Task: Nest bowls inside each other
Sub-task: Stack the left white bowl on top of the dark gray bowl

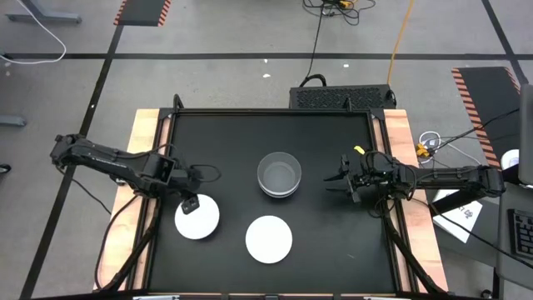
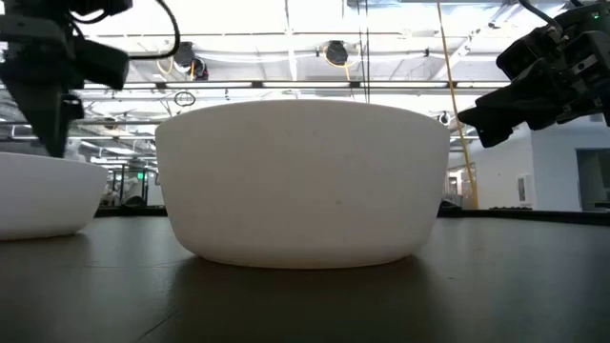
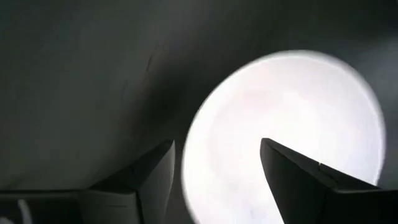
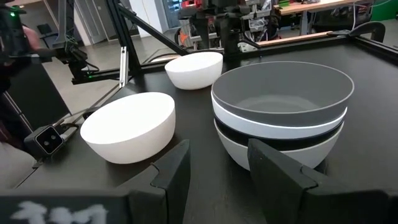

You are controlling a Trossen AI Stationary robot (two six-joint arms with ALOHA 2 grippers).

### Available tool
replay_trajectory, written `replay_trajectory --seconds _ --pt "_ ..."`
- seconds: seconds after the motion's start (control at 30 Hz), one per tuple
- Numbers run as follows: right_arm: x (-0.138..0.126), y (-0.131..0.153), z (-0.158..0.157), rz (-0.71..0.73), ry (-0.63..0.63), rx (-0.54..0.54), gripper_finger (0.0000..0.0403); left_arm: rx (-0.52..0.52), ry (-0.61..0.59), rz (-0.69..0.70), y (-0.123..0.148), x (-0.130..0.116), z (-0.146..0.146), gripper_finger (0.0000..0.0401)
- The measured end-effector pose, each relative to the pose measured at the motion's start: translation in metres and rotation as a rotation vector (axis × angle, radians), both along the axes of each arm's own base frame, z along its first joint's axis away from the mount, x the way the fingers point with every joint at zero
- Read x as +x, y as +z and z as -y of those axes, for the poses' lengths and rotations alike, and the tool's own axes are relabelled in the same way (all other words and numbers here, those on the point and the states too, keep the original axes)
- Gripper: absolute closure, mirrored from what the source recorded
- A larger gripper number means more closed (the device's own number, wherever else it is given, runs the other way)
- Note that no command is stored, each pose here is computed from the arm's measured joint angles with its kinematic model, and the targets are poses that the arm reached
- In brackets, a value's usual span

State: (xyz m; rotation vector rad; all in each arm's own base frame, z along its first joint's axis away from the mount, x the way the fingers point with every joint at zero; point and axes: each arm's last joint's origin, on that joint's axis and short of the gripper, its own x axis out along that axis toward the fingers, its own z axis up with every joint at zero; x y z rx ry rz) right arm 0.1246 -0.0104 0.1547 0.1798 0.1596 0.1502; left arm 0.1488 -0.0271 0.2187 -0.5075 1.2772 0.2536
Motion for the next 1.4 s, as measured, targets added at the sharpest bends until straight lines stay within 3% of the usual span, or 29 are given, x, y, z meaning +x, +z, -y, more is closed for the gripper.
replay_trajectory --seconds 0.43,0.63,0.87,1.0,1.3,1.4 --pt "0.000 0.000 0.000 0.000 0.000 0.000 0.0250 -0.056 0.054 -0.107 -0.015 0.000 0.001 0.0162" --pt "0.000 0.000 0.000 -0.001 0.000 -0.002 0.0250 -0.022 0.052 -0.185 -0.032 0.004 0.002 0.0162" --pt "0.000 0.000 0.000 -0.002 0.000 0.000 0.0250 -0.009 0.036 -0.175 -0.035 0.010 0.002 0.0165" --pt "0.000 0.000 0.000 -0.002 0.000 0.000 0.0250 -0.011 0.019 -0.144 -0.036 0.013 0.003 0.0209" --pt "0.000 0.000 0.000 -0.003 0.000 0.000 0.0250 -0.009 -0.012 -0.140 -0.035 0.013 0.003 0.0381" --pt "0.000 0.000 0.000 -0.002 0.000 0.000 0.0250 -0.015 -0.025 -0.135 -0.035 0.014 0.003 0.0390"
